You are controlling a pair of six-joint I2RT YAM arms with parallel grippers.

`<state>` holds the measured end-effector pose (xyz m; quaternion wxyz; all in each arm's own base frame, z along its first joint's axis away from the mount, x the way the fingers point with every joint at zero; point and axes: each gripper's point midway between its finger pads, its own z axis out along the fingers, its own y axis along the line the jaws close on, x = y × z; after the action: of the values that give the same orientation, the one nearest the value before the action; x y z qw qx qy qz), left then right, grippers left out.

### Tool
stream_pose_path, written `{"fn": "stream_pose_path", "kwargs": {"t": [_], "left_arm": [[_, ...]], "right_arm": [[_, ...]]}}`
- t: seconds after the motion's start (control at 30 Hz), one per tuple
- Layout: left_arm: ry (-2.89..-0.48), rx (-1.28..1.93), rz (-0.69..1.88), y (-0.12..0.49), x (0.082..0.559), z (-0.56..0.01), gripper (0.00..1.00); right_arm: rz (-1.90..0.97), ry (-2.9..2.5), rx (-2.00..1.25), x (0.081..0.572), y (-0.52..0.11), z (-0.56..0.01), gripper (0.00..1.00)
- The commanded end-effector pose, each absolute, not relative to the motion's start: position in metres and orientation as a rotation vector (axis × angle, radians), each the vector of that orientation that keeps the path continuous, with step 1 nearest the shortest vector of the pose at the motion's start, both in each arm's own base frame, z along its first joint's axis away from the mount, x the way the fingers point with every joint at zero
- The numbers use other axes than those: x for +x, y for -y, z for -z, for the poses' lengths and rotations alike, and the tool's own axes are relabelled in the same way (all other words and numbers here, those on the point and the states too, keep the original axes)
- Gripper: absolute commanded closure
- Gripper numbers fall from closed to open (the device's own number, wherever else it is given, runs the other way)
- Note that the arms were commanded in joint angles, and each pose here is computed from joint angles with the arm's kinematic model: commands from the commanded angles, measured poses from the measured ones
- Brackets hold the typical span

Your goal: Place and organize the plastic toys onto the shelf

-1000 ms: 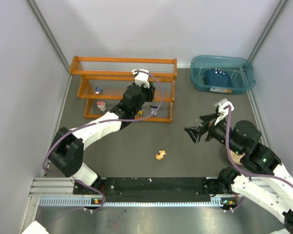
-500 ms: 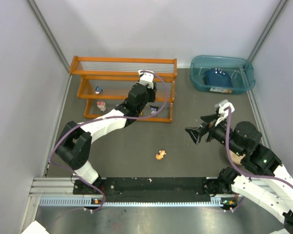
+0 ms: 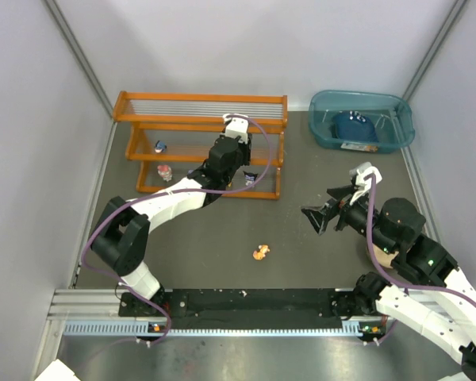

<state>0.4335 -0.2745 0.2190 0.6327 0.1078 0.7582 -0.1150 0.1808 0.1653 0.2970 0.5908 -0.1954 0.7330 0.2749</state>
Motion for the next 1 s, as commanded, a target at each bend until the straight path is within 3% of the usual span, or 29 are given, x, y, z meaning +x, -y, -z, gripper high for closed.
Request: {"fn": "stream_pose_path", "kwargs": {"t": [0.0,0.53,0.8,0.97], "left_arm": [[-1.671,0.192,0.270,0.274,0.443,-0.241,0.86],[-1.706,0.227,0.290,0.280,0.440,-0.227,0.75],[-1.721,0.229,0.290,0.281,0.440,-0.223,0.48],[-1.730,0.231,0.286,0.281,0.440,-0.221,0.43]], "right_arm": [[-0.625,-1.687,-0.451,0.182,-0.163,-0.299,0.01],[-0.607,-1.696,-0.442,0.184,-0.161,-0.295,0.01],[-0.605,-1.698,-0.441,0.184,-0.161,-0.295,0.01],[-0.605,-1.691,-0.442,0.183,-0.160,-0.296,0.01]]}}
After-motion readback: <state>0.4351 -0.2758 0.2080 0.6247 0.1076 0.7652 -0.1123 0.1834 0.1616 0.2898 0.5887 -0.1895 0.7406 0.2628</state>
